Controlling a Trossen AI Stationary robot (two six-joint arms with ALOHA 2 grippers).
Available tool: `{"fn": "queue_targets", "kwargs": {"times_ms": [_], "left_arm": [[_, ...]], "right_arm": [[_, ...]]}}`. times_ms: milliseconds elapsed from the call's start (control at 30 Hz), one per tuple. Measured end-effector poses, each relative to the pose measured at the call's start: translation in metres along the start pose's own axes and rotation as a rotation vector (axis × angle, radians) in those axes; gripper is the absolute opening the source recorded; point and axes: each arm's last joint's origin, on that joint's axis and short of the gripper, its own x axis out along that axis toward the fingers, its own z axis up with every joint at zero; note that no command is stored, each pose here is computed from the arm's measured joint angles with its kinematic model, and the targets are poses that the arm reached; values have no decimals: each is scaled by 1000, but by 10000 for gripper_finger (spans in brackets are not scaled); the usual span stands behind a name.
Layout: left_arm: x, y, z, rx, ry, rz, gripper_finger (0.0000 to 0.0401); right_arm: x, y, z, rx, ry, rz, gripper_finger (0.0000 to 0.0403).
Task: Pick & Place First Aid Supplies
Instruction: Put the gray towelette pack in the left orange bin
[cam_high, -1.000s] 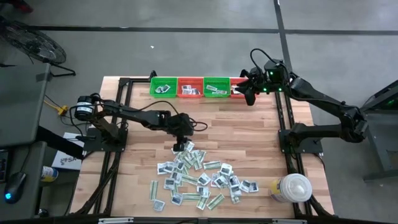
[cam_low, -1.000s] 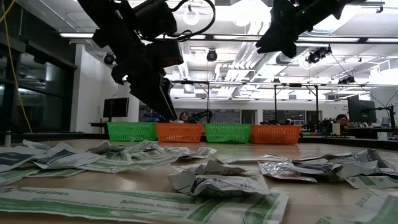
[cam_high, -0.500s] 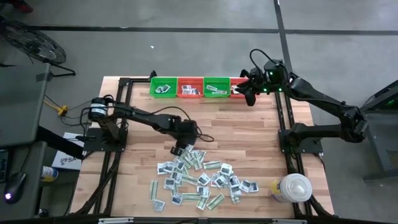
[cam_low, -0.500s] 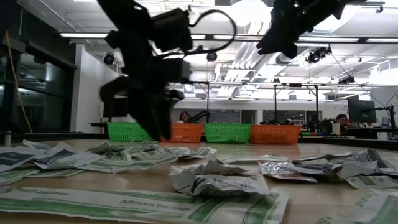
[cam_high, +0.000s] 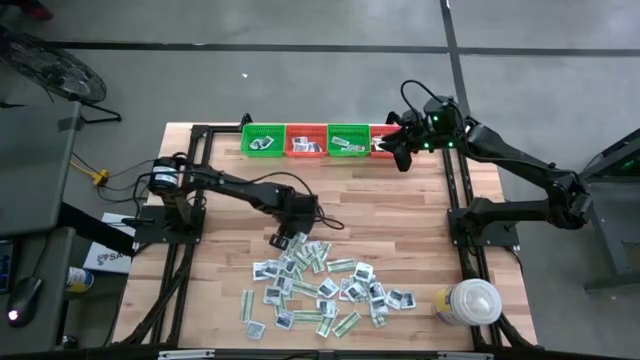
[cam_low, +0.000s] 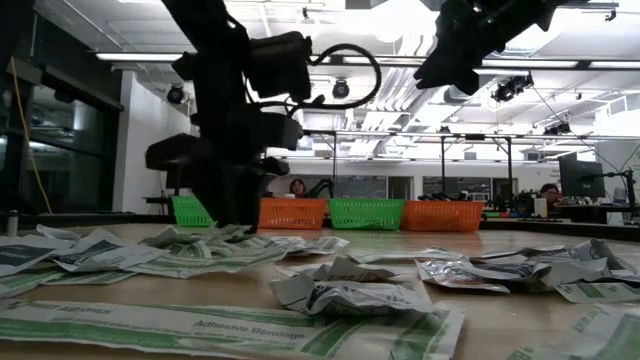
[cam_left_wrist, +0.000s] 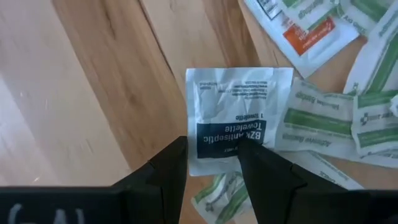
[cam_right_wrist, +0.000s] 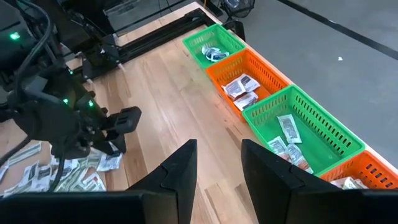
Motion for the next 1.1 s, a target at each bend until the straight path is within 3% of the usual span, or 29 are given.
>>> {"fn": "queue_targets", "kwargs": {"times_ms": [100,467,900,1100], "left_arm": [[2,2,6,4,-57,12,146],[8,2,3,-43,-15,26,140],[9,1,3,-120,-31,-8,13],[-3,0,3,-124,-60,-24,7]], "right_arm": [[0,0,0,0,3,0,119],[0,0,-1,1,10,-1,119],[0,0,-4,-3,41,-4,119],[0,0,-4,-6,42,-4,119]]}}
